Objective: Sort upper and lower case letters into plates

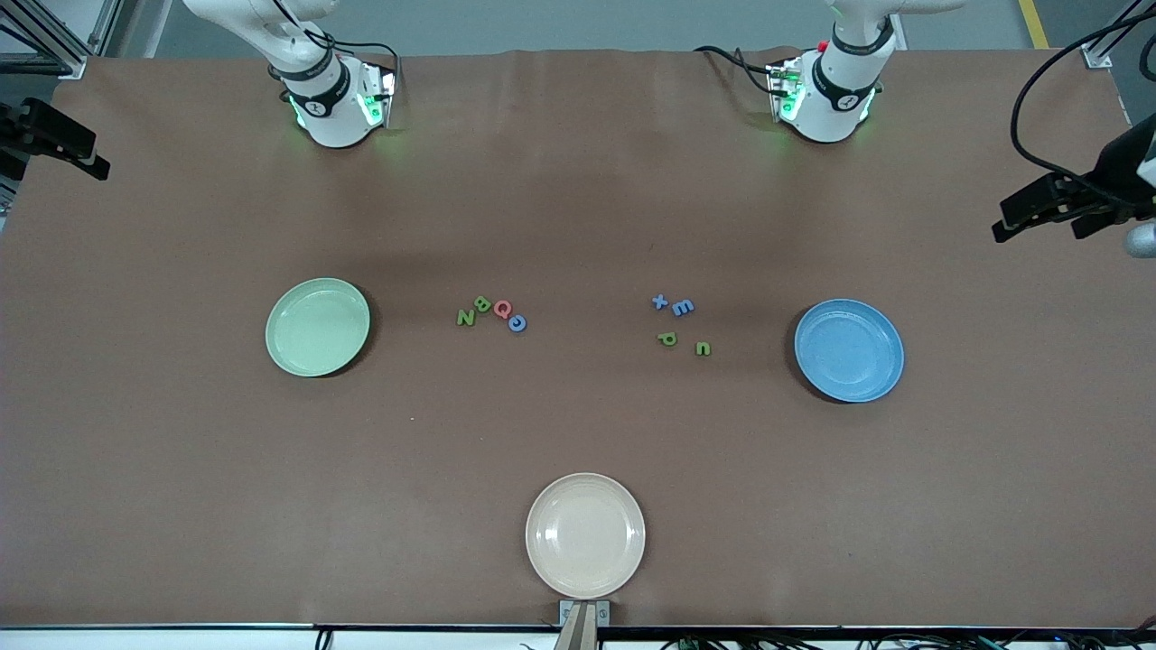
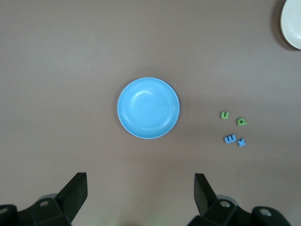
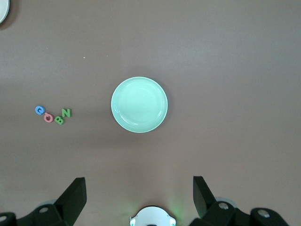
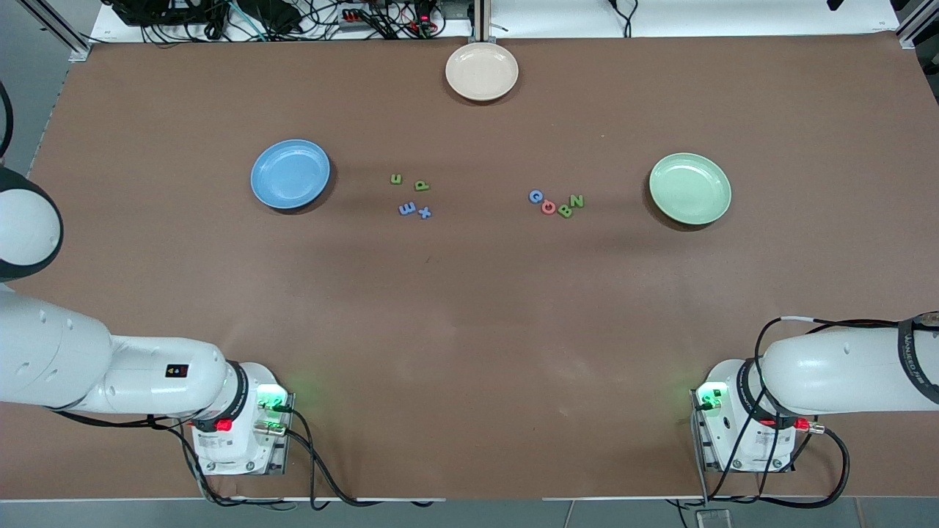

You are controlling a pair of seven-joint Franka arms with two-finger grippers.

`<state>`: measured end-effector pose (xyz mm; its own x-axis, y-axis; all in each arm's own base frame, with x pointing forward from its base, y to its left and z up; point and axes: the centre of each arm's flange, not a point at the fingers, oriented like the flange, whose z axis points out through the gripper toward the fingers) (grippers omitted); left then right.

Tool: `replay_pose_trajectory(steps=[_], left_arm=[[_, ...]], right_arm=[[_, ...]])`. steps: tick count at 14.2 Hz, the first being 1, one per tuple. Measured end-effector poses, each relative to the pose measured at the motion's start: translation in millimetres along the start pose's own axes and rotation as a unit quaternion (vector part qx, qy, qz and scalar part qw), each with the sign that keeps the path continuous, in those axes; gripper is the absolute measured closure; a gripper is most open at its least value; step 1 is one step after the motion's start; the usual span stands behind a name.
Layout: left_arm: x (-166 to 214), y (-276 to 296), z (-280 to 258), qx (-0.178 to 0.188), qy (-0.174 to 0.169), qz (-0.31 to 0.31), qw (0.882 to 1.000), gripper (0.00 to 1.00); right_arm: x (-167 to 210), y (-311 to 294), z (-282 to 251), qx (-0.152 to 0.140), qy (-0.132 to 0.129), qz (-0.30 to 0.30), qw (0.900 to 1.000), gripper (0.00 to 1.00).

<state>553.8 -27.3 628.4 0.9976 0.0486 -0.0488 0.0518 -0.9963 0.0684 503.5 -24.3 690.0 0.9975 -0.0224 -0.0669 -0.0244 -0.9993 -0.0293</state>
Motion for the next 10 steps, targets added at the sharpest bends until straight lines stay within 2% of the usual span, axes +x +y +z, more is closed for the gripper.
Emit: replay_pose_trajectory(steps=[4,6,10], left_arm=[[10,71,65,0.008,-0.052,-0.021,0.998,0.0],[14,111,112,0.011,-0.055,-0.037,0.998,0.0],[3,153,206,0.01,-0.047,-0.065,0.997,0.0]], right_arm=[[3,0,4,0.0,-0.004,0.001,1.0,0.0],[18,2,25,-0.001,-0.021,0.003,1.0,0.0],[80,13,109,-0.007,-0.069,0.015,0.998,0.0]])
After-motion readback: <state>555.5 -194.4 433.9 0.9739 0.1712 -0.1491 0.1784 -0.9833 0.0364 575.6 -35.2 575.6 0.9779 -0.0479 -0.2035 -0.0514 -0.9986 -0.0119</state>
